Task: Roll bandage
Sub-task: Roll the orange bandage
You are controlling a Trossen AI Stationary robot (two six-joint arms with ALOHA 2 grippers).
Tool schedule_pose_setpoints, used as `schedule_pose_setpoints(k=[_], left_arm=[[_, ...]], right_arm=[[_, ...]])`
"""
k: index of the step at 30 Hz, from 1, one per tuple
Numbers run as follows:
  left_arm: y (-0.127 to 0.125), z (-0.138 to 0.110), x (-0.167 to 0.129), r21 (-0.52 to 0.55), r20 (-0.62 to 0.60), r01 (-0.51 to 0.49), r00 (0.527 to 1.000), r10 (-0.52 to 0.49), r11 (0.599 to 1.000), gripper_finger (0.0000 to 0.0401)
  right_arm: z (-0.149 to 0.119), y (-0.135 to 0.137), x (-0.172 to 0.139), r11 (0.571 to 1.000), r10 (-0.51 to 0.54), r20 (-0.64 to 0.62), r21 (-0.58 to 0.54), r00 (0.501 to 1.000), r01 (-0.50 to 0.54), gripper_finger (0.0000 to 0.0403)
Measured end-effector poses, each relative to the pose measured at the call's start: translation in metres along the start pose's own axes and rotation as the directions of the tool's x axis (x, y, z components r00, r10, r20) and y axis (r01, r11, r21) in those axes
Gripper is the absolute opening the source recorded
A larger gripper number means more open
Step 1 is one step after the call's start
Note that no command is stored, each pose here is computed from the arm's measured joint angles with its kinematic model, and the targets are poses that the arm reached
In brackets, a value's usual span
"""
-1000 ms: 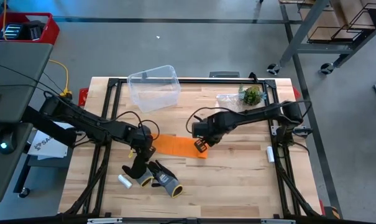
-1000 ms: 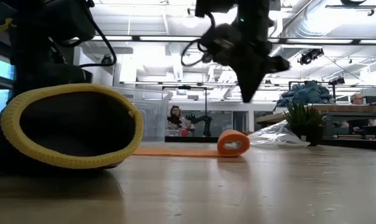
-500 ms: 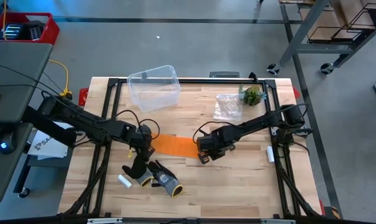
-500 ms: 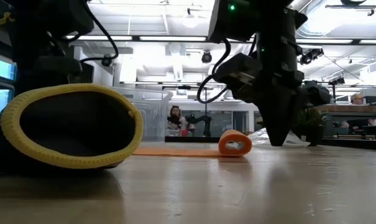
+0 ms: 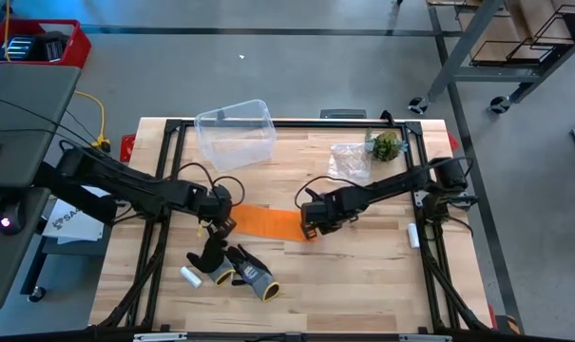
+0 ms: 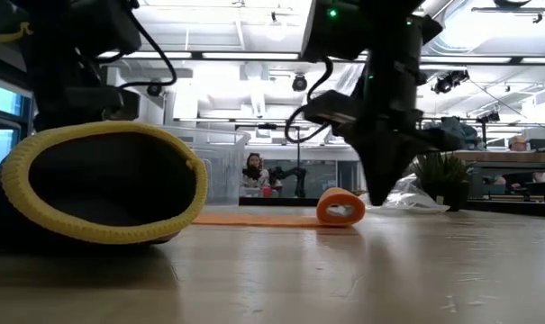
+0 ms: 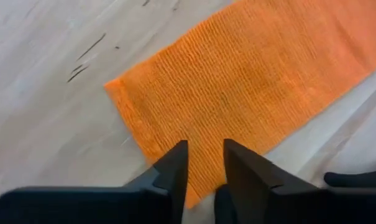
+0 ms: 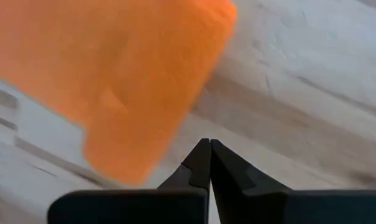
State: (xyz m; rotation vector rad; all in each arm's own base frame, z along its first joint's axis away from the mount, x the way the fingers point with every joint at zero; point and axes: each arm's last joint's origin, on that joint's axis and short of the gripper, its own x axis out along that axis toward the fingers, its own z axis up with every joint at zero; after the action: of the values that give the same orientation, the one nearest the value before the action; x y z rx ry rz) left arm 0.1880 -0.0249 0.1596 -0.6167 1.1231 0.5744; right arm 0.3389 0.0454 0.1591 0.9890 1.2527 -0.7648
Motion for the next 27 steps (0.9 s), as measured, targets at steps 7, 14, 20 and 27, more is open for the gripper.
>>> schedule_pose_setpoints(k=[7, 14, 20, 27], left_arm=[[-0.004, 0.001, 0.007, 0.029, 0.004, -0.009, 1.000, 0.009, 1.000, 0.0006], [-0.004, 0.000, 0.015, 0.037, -0.012, -0.046, 0.999, 0.046, 0.998, 0.0001], [-0.008, -0.003, 0.022, 0.032, -0.029, -0.052, 0.998, 0.053, 0.998, 0.0001], [-0.009, -0.005, 0.026, 0.042, -0.049, -0.073, 0.996, 0.075, 0.996, 0.0000]], right_arm=[[0.004, -0.002, 0.000, 1.000, -0.018, 0.037, 0.010, 0.999, 0.017, 0.0000], [0.006, 0.002, 0.003, 1.000, 0.006, 0.087, 0.026, 0.996, -0.008, 0.0000], [0.008, 0.010, 0.002, 0.996, 0.084, 0.102, 0.030, 0.991, -0.087, 0.0000], [0.011, 0.022, -0.001, 0.972, 0.220, 0.130, 0.061, 0.967, -0.229, 0.0000]])
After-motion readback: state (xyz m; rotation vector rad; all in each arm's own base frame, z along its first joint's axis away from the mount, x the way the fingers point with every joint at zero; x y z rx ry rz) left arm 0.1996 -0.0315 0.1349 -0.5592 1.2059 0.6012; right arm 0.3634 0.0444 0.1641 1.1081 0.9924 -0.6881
